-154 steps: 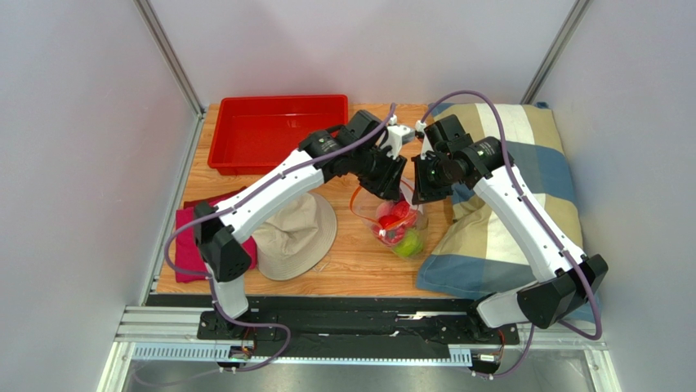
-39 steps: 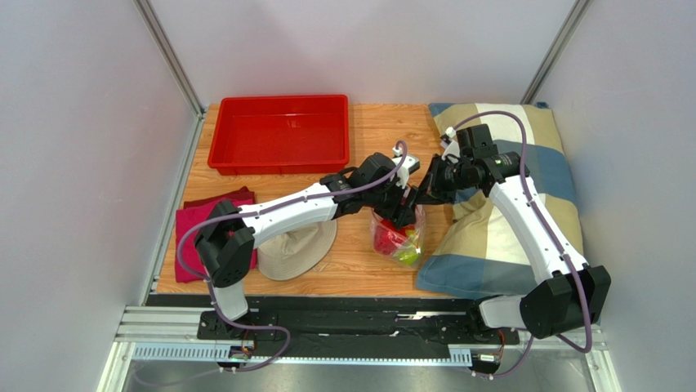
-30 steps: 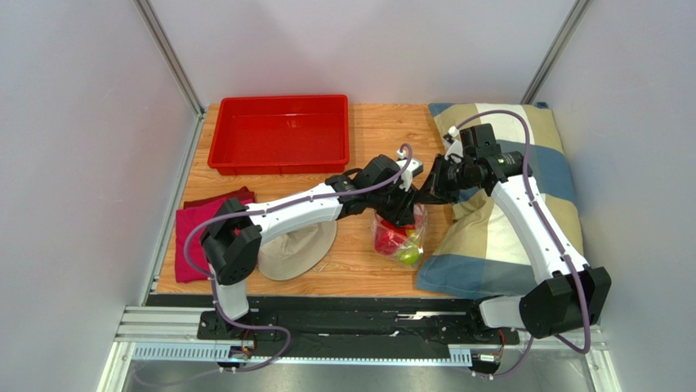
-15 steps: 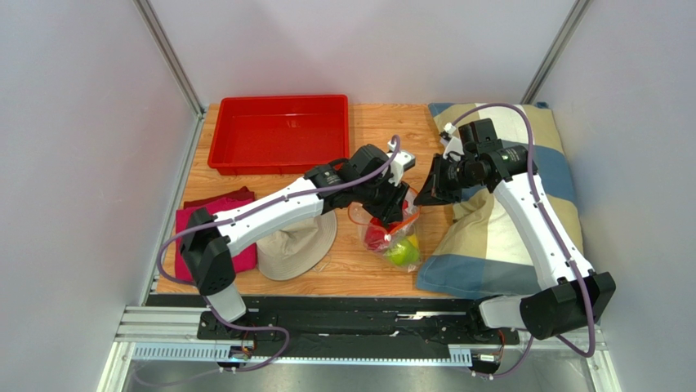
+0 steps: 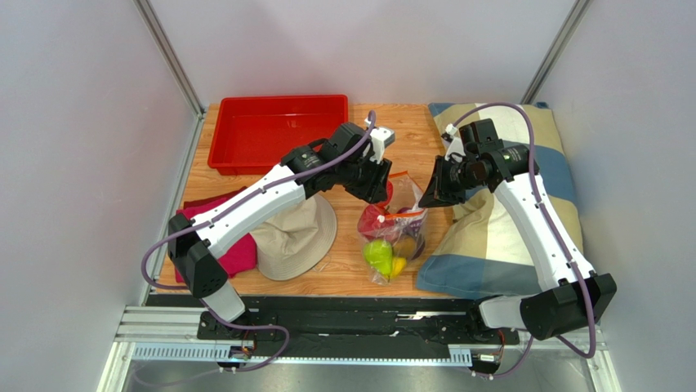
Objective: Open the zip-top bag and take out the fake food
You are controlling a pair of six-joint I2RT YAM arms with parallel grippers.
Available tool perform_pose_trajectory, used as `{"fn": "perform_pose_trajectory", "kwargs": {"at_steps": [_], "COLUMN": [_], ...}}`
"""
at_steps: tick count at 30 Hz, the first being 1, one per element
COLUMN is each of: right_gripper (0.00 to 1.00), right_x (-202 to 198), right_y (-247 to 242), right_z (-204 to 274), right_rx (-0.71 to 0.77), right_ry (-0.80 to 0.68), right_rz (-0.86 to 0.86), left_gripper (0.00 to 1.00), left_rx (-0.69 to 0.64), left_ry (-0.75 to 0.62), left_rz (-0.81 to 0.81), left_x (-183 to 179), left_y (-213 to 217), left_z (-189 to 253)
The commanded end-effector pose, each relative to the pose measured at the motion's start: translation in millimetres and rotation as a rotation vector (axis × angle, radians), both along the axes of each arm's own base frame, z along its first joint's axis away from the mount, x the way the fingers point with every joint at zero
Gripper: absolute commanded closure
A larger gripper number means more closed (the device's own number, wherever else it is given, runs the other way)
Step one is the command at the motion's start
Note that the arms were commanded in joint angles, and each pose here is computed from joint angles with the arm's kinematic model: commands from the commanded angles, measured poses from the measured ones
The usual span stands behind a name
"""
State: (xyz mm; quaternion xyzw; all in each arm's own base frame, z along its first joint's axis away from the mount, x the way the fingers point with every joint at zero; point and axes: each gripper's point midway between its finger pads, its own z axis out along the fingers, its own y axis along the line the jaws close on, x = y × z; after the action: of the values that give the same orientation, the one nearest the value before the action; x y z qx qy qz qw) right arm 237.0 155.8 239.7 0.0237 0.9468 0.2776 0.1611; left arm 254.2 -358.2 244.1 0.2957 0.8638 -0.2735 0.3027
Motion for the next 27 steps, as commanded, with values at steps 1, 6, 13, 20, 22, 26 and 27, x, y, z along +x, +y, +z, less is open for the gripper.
{"fn": "perform_pose_trajectory", "kwargs": {"at_steps": [1,6,13,20,22,26,27], "right_gripper": [1.0,1.0,1.0,1.0,1.0,1.0,1.0], "right_x": [-3.2,-9.4,-11.8,-6.4,-3.8,-1.7,-2.9], "right_y": [-1.4,-0.9,-3.4,4.5,12.8,27.2,30.0], "right_z": [15.9,7.1,2.5,10.2,16.9,28.0,29.4], "right_rx": [0.009,0.014,-0.001,0.03,0.061,0.101,0.101], "right_ry": [-0.067,-0.042,-0.029,-0.039,-0.055,-0.078,-0.084], "right_rz": [0.009,0.014,0.019,0.029,0.053,0.083,0.094], "left_gripper": [1.0,1.0,1.0,1.0,1.0,1.0,1.0], "left_rx": [0.036,-0.147,-0.406,-0.331,-0.308,-0.298,-0.302], "left_ry": [-0.117,-0.148,-0.125,0.086,0.098,0.045,0.027], "left_rz": [0.179,0.137,0.392,0.681,0.747,0.814,0.815], "left_x": [27.6,25.0,79.6,181.5,209.7,264.9,275.3], "left_y": [22.3,3.9,69.1,129.3,140.7,166.5,167.2], "left_z": [11.4,43.9,108.5,32.0,6.1,-19.4,-13.9]}}
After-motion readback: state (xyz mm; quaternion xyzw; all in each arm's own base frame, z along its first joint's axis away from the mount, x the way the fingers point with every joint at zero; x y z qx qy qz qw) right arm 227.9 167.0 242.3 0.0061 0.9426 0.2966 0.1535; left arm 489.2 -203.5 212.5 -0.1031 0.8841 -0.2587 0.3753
